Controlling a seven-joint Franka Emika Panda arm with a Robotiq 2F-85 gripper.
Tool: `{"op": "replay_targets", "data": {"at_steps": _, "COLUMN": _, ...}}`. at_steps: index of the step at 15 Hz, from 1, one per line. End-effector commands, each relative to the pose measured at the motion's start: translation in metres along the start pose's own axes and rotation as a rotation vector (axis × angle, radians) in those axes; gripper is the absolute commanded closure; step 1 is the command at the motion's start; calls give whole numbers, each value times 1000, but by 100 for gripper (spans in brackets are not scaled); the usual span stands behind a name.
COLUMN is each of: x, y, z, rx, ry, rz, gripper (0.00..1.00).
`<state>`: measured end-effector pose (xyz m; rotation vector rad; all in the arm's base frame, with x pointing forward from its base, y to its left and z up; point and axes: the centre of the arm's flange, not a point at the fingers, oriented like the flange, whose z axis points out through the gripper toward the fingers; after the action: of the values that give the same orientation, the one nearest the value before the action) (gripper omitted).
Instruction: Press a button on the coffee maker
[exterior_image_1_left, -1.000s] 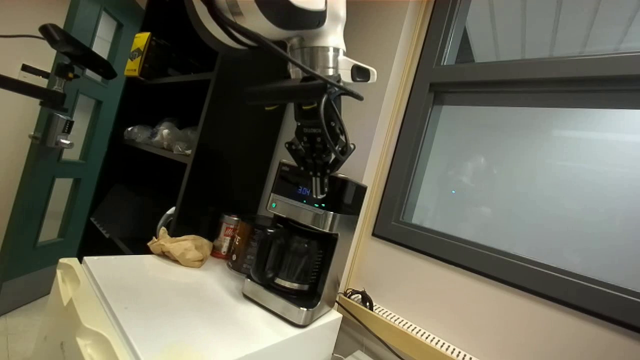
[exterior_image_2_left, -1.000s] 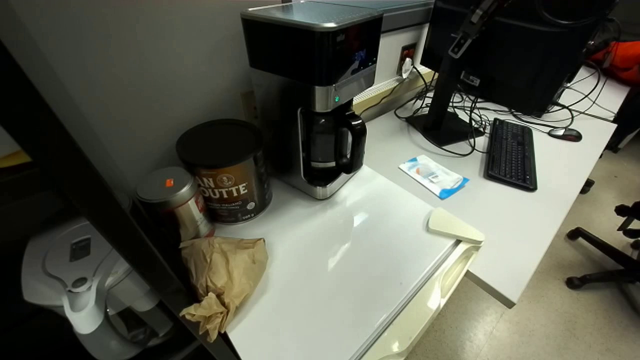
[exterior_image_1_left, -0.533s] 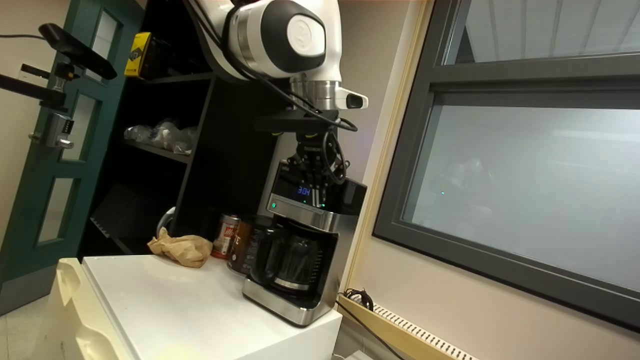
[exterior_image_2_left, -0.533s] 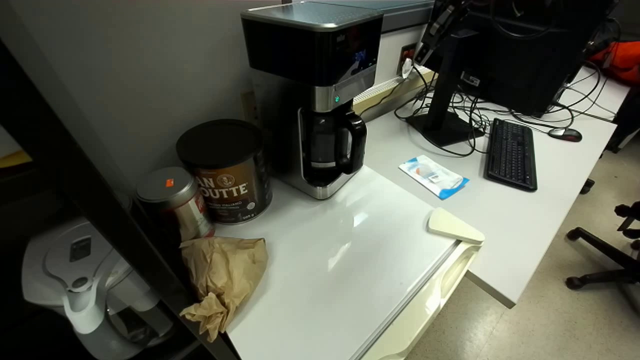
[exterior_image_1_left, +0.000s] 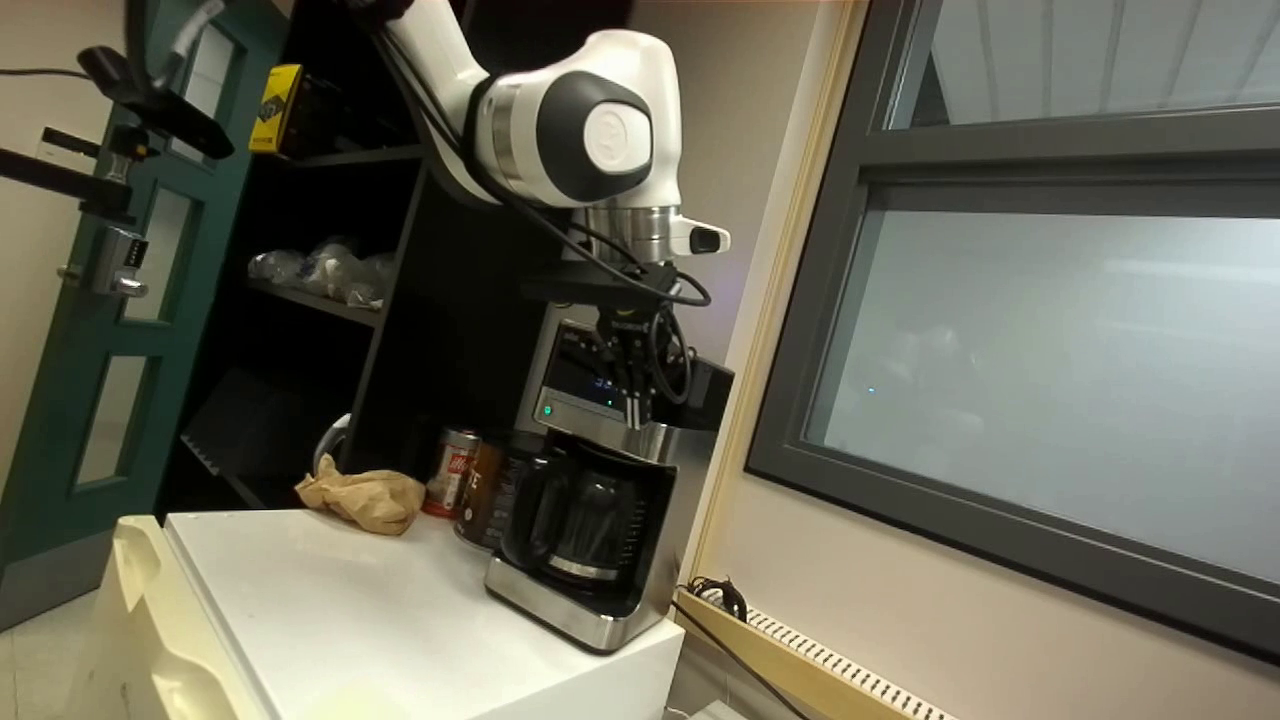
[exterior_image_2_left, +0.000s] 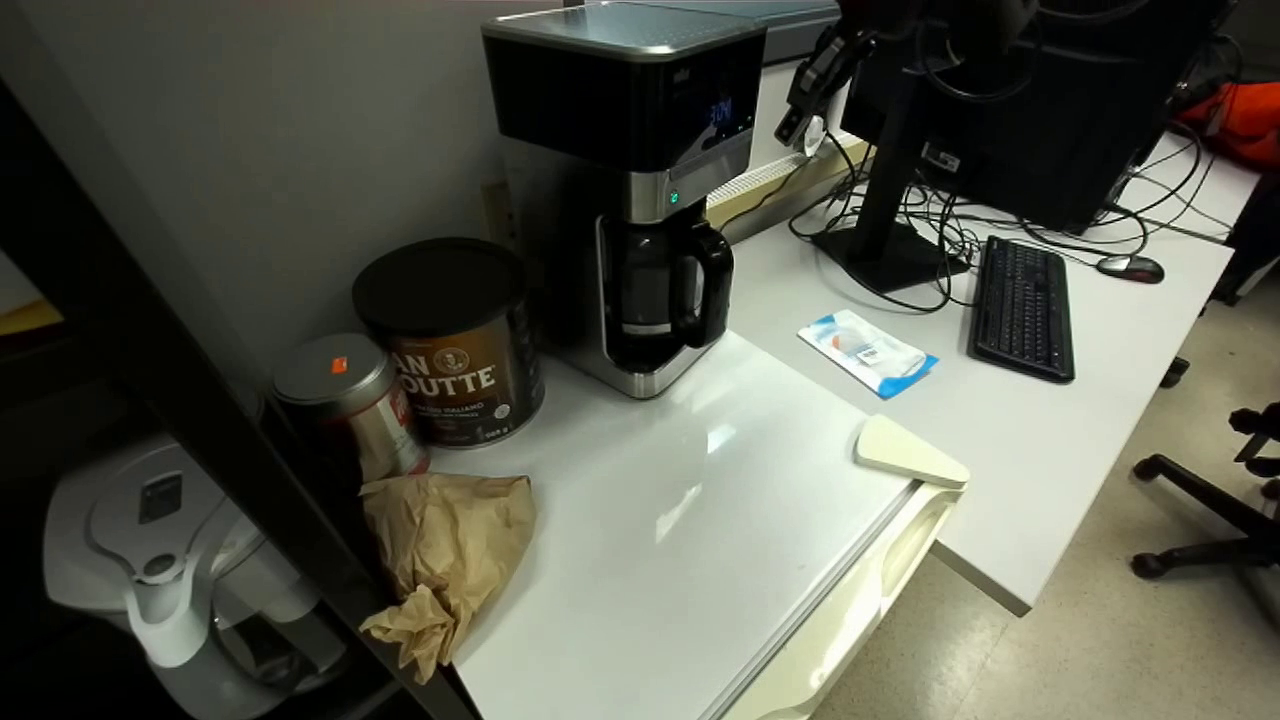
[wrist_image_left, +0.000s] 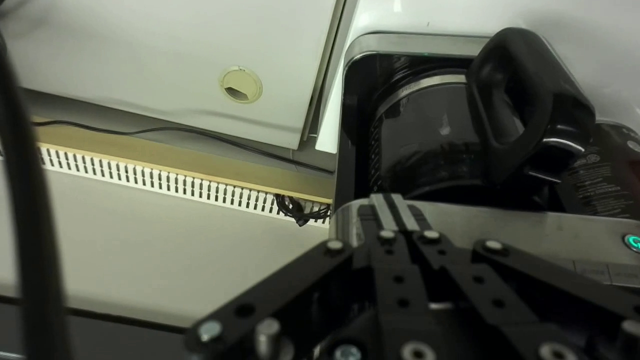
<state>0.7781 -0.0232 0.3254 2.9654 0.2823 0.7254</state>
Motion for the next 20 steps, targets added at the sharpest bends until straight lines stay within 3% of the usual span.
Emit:
{"op": "replay_targets", "data": {"at_steps": 1, "x": 24, "y": 1, "z": 18, "rx": 9, "ry": 25, "rz": -19, "gripper": 100}}
{"op": "replay_targets", "data": {"at_steps": 7, "x": 34, "y": -4, "z": 24, "rx": 14, "ry": 54, "rz": -38, "gripper": 100}}
{"op": "replay_targets", "data": {"at_steps": 14, "x": 31, "y": -8, "z": 28, "rx": 32, "ry": 26, "rz": -46, "gripper": 100}}
{"op": "replay_targets", "data": {"at_steps": 20, "x": 4, "y": -8, "z": 2, "rx": 38, "ry": 18, "rz": -53, "gripper": 100}}
